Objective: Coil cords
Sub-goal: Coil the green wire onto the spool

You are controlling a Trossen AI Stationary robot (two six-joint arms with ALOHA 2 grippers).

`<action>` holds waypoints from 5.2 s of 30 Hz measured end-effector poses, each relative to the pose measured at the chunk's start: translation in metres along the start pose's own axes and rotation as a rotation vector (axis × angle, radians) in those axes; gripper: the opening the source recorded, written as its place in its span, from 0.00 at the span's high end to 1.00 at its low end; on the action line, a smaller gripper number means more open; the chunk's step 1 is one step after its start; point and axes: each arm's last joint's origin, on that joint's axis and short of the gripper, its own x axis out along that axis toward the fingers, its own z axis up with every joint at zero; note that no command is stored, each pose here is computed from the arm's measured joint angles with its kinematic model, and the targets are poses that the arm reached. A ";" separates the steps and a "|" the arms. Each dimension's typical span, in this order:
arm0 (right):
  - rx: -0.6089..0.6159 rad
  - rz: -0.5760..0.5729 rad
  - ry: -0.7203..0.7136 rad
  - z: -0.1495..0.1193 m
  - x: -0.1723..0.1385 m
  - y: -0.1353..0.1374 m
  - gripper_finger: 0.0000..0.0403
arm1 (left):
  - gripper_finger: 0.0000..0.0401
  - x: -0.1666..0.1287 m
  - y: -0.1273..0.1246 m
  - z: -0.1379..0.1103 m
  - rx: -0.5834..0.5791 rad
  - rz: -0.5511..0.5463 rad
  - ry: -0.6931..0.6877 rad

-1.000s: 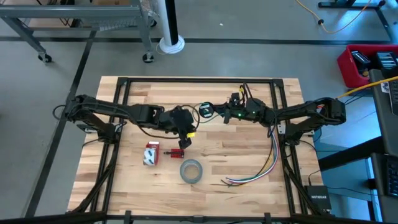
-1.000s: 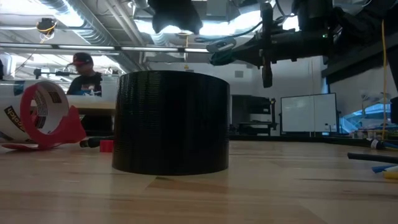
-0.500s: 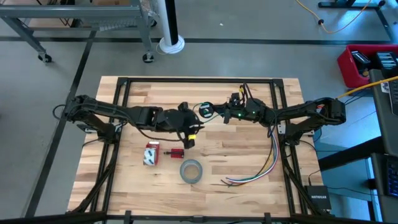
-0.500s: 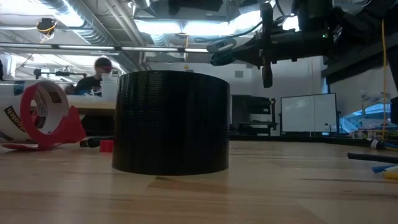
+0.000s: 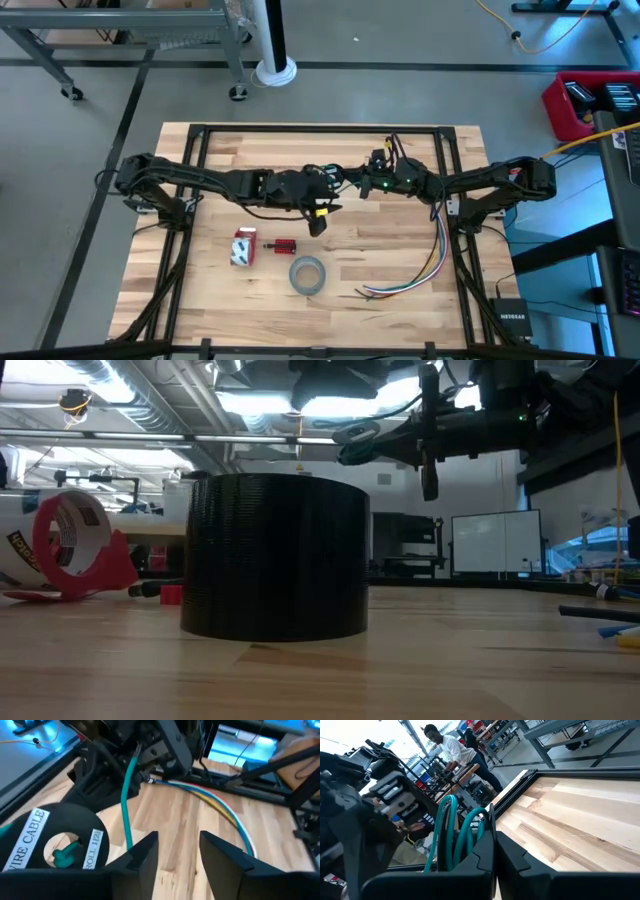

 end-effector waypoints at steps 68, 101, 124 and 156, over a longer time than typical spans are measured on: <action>-0.120 -0.173 -0.133 0.004 0.000 -0.005 0.99 | 0.76 0.033 0.021 0.009 0.220 0.263 0.022; -0.096 -0.069 -0.205 0.012 -0.001 0.004 0.99 | 0.99 0.052 0.035 -0.014 0.025 0.282 0.136; -0.091 -0.101 -0.126 0.006 0.000 -0.001 0.99 | 1.00 0.072 0.024 -0.021 -0.007 0.075 0.109; -0.101 -0.139 -0.092 0.002 0.000 -0.005 0.99 | 1.00 0.052 0.023 -0.005 -0.016 0.195 0.047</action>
